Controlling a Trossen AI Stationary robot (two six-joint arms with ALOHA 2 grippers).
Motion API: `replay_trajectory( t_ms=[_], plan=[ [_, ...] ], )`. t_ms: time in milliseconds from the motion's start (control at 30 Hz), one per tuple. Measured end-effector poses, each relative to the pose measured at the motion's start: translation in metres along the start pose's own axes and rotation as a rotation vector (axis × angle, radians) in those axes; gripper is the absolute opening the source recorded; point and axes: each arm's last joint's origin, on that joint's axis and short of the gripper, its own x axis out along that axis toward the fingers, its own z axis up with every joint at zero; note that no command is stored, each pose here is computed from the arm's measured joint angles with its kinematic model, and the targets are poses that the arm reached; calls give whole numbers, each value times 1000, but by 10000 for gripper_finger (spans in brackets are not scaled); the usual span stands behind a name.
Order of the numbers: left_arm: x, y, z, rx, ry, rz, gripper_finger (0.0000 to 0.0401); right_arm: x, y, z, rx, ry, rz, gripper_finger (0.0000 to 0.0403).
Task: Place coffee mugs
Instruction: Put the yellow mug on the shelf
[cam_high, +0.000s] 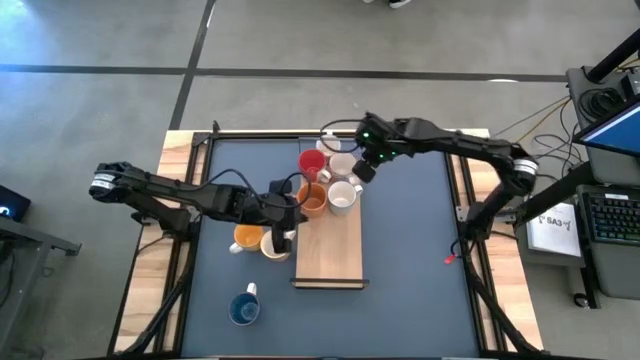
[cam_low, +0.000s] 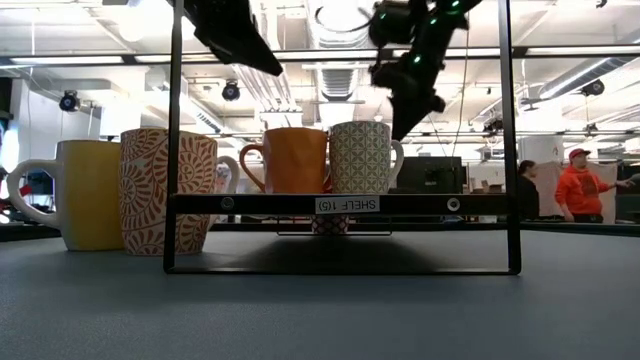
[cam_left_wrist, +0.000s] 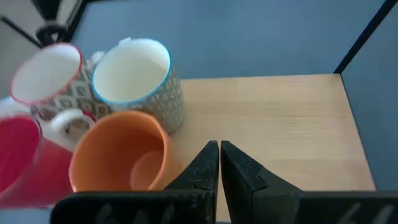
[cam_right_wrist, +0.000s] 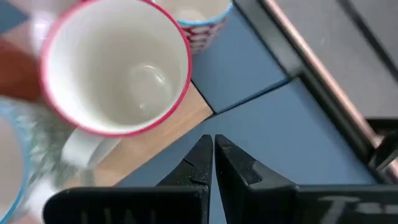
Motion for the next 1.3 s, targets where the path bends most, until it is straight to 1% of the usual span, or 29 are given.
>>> replay_trajectory(
  t_ms=[133, 233, 367, 500, 667, 733, 867, 933, 1100, 1300],
  plan=[
    [0, -1, 0, -58, -3, -3, 0, -19, 1, -19, -56, -146, 28, 9],
    [0, -1, 1, -107, -15, -4, 0, -26, 3, -41, -106, -249, 49, 9],
    [0, -1, 2, -179, -20, -5, 0, -30, 9, -73, -195, -344, 74, 9],
    [0, -1, 2, -247, -20, -6, 0, -34, 16, -99, -228, -470, 119, 9],
    [0, -1, 2, -309, -20, -6, 0, -35, 21, -125, -256, -638, 178, 9],
    [0, -1, 2, -330, -20, -7, 0, -34, 22, -134, -266, -692, 221, 9],
    [0, -1, 2, -360, -22, -7, 0, -30, 24, -146, -247, -808, 321, 9],
    [0, -1, 2, -379, -22, -8, 0, -27, 26, -151, -251, -848, 354, 9],
    [0, -1, 2, -427, -23, -8, 0, -21, 33, -158, -302, -901, 382, 9],
    [0, -1, 2, -523, -22, -9, 0, -21, 40, -158, -351, -987, 459, 9]
  ],
)
